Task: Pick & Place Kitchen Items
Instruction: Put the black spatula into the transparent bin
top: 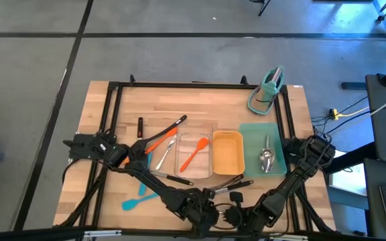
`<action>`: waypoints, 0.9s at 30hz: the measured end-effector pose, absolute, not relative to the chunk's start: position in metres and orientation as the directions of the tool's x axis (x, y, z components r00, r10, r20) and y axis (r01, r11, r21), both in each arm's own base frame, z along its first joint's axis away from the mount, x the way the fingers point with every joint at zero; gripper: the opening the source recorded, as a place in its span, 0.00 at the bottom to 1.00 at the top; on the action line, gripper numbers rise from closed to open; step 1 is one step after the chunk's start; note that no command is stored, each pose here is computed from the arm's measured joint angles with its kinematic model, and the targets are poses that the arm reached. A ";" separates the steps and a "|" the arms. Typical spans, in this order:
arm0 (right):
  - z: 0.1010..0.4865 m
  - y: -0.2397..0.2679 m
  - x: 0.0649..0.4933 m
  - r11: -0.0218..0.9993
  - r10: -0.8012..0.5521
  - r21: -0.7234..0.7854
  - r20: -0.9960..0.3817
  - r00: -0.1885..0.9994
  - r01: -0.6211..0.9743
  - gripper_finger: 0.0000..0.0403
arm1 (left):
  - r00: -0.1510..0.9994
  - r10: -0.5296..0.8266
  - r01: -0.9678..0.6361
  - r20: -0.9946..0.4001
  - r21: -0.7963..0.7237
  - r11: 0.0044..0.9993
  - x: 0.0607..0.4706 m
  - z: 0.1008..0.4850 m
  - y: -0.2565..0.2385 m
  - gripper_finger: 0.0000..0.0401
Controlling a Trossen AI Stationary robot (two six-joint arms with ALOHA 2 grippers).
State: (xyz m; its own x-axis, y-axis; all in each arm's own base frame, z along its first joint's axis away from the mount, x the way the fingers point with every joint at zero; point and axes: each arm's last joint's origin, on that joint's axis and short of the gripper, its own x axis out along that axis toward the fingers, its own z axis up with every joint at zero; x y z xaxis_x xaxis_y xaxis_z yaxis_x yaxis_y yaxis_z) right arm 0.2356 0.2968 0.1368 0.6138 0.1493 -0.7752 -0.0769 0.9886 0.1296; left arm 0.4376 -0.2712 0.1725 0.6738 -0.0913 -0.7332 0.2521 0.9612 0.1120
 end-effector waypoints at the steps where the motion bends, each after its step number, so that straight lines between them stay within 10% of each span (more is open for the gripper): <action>1: 0.136 0.297 0.234 0.989 0.144 0.122 -0.781 0.607 -0.077 0.11 | 0.664 -0.093 0.255 -0.742 0.108 0.961 0.435 0.174 -0.272 0.33; 11: 0.134 0.308 0.208 0.995 0.096 0.093 -0.782 0.616 -0.037 0.13 | 0.645 -0.042 0.237 -0.763 0.148 0.960 0.410 0.162 -0.294 0.30; 17: 0.136 0.314 0.201 0.997 0.058 0.077 -0.726 0.686 -0.003 0.34 | 0.695 -0.007 0.211 -0.719 0.195 0.958 0.420 0.167 -0.286 0.28; 27: 0.139 0.321 0.198 0.994 0.089 0.111 -0.692 0.716 -0.016 0.65 | 0.753 -0.352 0.403 -0.556 -0.033 0.915 0.443 0.149 -0.262 0.27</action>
State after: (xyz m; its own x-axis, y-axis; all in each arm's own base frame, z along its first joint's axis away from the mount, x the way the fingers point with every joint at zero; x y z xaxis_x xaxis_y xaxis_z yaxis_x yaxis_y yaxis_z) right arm 0.1984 0.3207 0.1387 0.7164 0.0893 -0.6920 -0.0162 0.9936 0.1115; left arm 0.4427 -0.2618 0.1491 0.7529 -0.3520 -0.5561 0.4030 0.9146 -0.0333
